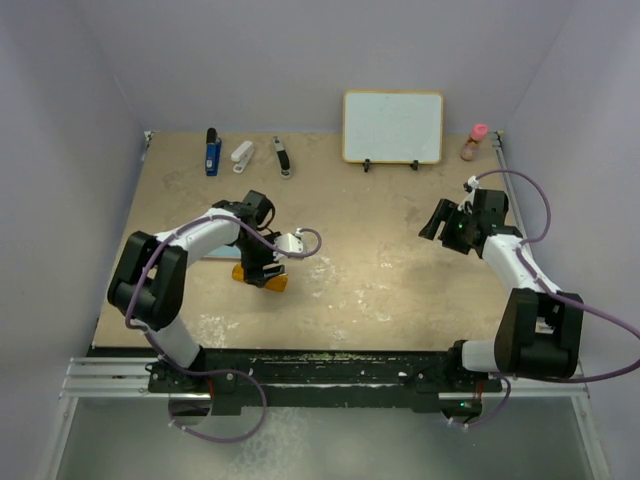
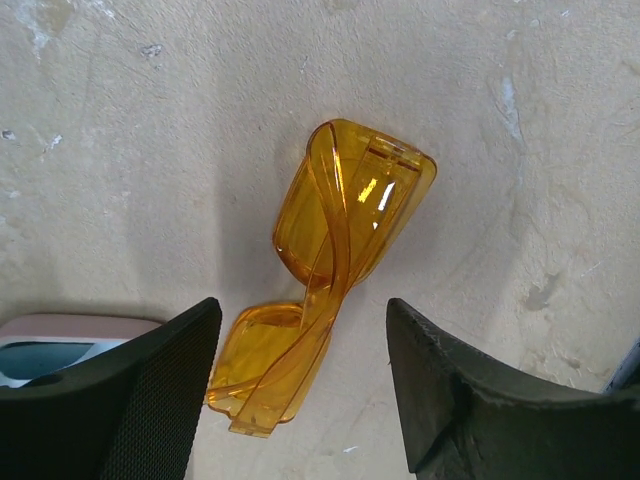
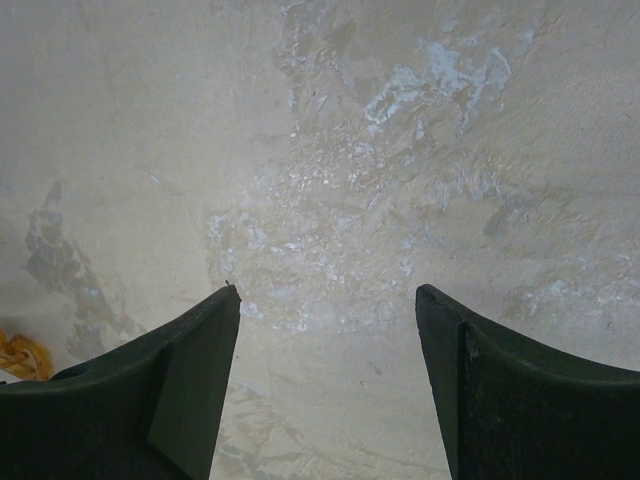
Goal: Organize the sunglasses
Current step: Pick up the sunglasses from the center of the board.
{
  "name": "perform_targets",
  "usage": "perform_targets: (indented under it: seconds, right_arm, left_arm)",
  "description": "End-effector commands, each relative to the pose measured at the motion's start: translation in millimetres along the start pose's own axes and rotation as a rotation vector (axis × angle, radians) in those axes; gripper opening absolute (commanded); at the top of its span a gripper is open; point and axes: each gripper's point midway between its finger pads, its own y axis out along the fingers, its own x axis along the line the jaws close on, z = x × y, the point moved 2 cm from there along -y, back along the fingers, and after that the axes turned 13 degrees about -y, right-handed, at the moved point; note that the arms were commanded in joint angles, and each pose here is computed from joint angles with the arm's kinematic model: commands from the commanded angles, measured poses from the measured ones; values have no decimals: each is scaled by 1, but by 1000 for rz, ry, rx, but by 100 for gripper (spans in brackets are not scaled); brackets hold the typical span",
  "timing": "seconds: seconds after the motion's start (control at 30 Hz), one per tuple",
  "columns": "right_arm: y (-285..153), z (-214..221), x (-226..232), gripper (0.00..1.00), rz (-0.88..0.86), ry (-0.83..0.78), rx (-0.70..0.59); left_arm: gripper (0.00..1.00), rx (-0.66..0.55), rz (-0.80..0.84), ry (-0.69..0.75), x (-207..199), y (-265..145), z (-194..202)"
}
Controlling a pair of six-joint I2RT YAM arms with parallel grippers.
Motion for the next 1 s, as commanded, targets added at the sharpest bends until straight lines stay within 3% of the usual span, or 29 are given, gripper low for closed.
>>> perform_targets:
  seconds: [0.0, 0.13, 0.27, 0.37, 0.5, 0.7, 0.97]
  right_arm:
    - [1, -10, 2, 75, -8, -38, -30]
    - [5, -15, 1, 75, -10, -43, -46]
    - [7, -14, 0, 75, -6, -44, -40]
    - [8, -14, -1, 75, -4, -45, -36]
    - [8, -14, -1, 74, -2, -44, -36]
    - [8, -16, 0, 74, -6, -43, -41]
    - [7, -16, -1, 74, -2, -42, -41]
  left_arm:
    - [70, -37, -22, 22, 10, -4, -14]
    - [60, -20, -18, 21, 13, 1, -12]
    - [25, -11, -6, 10, 14, 5, -11]
    - [12, -6, 3, 9, 13, 6, -10]
    - [5, -5, 34, 6, 7, 4, -10]
    - [4, -68, 69, -3, -4, -19, -32]
    - [4, -148, -106, -13, 4, -40, -83]
